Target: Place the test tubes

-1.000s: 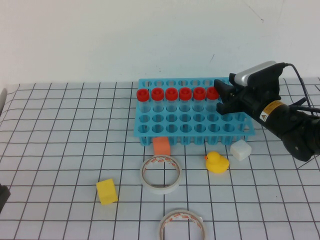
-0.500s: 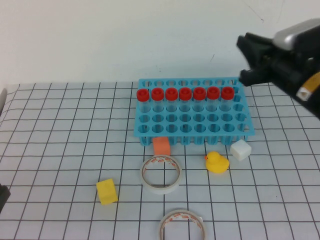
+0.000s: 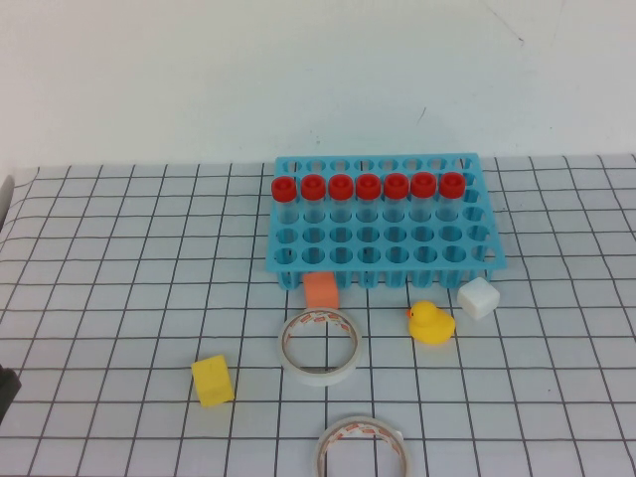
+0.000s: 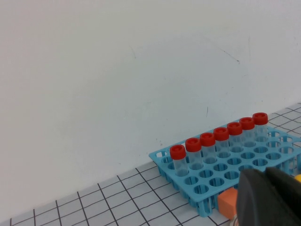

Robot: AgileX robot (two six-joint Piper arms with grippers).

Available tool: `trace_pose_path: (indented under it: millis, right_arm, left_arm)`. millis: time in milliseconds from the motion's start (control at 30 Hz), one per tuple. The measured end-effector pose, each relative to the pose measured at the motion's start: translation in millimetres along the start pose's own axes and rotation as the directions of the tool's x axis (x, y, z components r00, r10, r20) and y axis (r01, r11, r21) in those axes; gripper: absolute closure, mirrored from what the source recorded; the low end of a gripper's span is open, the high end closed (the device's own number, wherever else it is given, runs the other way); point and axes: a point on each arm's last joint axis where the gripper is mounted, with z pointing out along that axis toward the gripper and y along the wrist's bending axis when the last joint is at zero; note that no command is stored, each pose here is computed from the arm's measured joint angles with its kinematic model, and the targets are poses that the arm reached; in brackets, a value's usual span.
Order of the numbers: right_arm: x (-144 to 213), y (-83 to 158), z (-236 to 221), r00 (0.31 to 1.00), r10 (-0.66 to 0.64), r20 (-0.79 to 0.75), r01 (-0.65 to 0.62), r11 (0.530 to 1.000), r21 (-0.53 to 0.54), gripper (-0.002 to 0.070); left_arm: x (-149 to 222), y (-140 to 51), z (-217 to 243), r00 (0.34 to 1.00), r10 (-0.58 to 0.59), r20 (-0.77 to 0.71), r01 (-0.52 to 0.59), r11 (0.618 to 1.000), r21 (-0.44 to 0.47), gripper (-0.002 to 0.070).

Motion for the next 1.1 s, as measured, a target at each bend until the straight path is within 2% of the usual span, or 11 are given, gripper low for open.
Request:
trace_pose_path:
  millis: [100, 267, 433, 567, 1000, 1100]
  right_arm:
    - [-10, -3, -42, 1.0, 0.013, 0.014, -0.015, 0.994, 0.109, 0.0675]
    - [-1, -1, -107, 0.993, -0.1, 0.066, 0.081, 0.967, 0.241, 0.0675]
    - [14, -4, -134, 0.995, -0.063, 0.071, 0.036, 0.943, 0.33, 0.0676]
    - [28, -4, -142, 0.997, -0.051, 0.06, 0.027, 0.934, 0.355, 0.0676]
    - [74, -1, -135, 0.999, -0.015, -0.036, 0.026, 0.944, 0.329, 0.0678]
    - [87, 1, -133, 0.997, 0.043, -0.067, -0.02, 0.949, 0.315, 0.0678]
  left_arm:
    - [0, 0.0, 0, 1.0, 0.0, 0.0, 0.0, 1.0, 0.0, 0.0676]
    - [0, 0.0, 0, 1.0, 0.0, 0.0, 0.0, 1.0, 0.0, 0.0676]
    - [0, 0.0, 0, 1.0, 0.0, 0.0, 0.0, 1.0, 0.0, 0.0676]
    - [0, 0.0, 0, 1.0, 0.0, 0.0, 0.0, 1.0, 0.0, 0.0676]
    - [0, -0.1, 0, 1.0, 0.0, 0.0, 0.0, 1.0, 0.001, 0.0676]
    - [0, -0.1, 0, 1.0, 0.0, 0.0, 0.0, 1.0, 0.001, 0.0676]
